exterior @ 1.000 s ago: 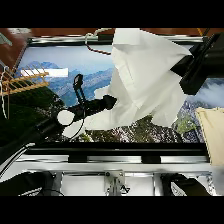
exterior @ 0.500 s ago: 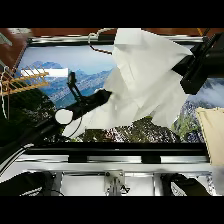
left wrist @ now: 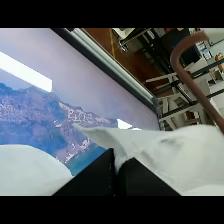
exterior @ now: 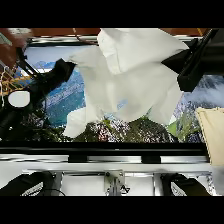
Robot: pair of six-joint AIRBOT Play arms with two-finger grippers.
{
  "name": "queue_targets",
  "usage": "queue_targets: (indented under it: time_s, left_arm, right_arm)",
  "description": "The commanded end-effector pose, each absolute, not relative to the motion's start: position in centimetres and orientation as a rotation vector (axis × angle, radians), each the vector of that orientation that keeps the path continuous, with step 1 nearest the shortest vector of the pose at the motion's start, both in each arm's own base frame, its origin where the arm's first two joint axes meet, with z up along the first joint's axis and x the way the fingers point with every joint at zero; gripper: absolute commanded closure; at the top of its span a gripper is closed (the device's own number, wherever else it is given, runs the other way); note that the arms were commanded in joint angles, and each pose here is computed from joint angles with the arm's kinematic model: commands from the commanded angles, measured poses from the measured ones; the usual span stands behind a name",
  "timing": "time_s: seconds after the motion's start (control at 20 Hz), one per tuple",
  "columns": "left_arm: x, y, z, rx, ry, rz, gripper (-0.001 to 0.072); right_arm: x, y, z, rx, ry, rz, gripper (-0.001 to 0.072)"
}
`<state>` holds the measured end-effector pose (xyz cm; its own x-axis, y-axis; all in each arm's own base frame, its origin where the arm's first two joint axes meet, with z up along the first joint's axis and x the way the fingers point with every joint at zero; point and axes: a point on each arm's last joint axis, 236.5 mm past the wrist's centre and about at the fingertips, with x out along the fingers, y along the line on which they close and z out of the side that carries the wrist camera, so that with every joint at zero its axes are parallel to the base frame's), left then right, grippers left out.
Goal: Fold the shirts.
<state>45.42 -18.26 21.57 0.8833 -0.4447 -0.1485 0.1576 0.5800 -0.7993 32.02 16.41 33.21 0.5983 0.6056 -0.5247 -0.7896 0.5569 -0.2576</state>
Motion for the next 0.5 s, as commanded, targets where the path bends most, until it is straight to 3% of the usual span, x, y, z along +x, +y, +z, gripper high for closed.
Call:
queue_targets:
  time_s: [0.0,0.25,0.45]
  left_arm:
    - [46.2,-15.3,23.5,-0.890,0.337,-0.351,0.0660]
    - [46.2,-15.0,27.2,-0.857,0.279,-0.392,0.0659]
    - [46.8,-14.7,26.0,-0.846,0.303,-0.380,0.0660]
  right_arm:
    - [31.4,17.4,33.8,-0.481,0.375,0.894,0.0659]
    - [30.0,18.3,33.5,-0.471,0.389,0.962,0.0659]
    - [29.3,19.8,35.2,-0.427,0.314,1.022,0.0660]
